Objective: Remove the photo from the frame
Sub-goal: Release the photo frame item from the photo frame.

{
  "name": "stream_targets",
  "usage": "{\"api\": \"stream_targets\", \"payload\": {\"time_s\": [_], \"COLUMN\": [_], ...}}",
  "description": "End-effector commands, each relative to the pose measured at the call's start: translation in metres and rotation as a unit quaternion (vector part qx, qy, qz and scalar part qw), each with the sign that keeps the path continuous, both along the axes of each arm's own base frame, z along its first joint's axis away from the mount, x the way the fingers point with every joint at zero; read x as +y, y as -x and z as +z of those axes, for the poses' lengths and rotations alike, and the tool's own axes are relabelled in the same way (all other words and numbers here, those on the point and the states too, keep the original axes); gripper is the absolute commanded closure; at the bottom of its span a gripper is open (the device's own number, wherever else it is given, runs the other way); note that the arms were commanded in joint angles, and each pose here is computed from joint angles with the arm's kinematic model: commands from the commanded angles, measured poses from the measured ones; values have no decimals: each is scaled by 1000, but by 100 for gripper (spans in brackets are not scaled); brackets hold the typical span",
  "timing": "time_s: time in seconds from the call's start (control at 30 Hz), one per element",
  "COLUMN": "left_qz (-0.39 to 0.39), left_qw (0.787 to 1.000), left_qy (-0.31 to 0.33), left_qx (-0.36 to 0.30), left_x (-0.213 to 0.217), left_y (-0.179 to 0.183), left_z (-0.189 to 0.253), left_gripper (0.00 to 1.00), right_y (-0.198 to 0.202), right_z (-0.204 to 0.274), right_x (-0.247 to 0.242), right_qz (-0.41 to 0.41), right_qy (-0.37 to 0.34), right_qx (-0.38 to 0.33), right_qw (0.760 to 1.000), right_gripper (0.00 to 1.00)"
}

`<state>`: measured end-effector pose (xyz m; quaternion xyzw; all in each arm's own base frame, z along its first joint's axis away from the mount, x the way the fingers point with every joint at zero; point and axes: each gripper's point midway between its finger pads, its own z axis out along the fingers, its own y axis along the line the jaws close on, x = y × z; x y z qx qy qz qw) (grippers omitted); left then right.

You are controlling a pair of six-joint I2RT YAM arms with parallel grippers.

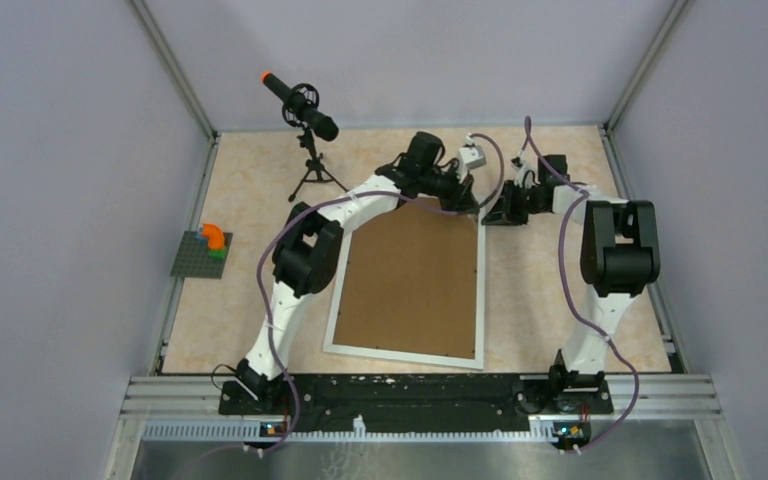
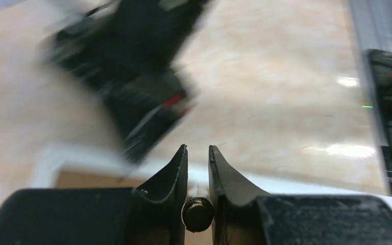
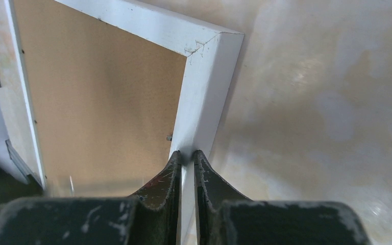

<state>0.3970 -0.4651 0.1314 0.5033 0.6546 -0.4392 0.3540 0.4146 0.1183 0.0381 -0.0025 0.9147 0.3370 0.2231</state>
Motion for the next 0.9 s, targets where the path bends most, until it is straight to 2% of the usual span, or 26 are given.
{"api": "stream_targets", "payload": {"time_s": [0.0,0.1,0.23,0.37,0.47,0.57,0.73,0.87], "left_qz": [-199,-159,-54,0,23,70,178,195], "left_qw": [976,984,996,995,993,990,971,962], "left_qy": [84,77,65,103,113,119,139,168], "left_qx": [19,-5,-32,12,22,37,80,91], "left_x": [-59,-61,-43,-20,-15,-9,9,8], "left_y": [125,108,59,30,24,13,-19,-20], "left_z": [59,62,75,105,118,125,141,155], "left_gripper": [100,100,100,100,100,100,100,100], "right_y": [25,21,11,4,-1,-1,21,29], "right_z": [-43,-35,-21,-1,30,65,106,138], "right_x": [19,14,-2,-10,-19,-29,-30,-3], "right_qz": [23,27,20,29,33,50,113,148], "right_qy": [31,37,53,50,35,29,37,29], "right_qx": [45,32,7,-16,-63,-119,-198,-276], "right_qw": [998,998,998,998,997,991,973,949], "right_gripper": [100,100,99,77,53,39,33,30]}}
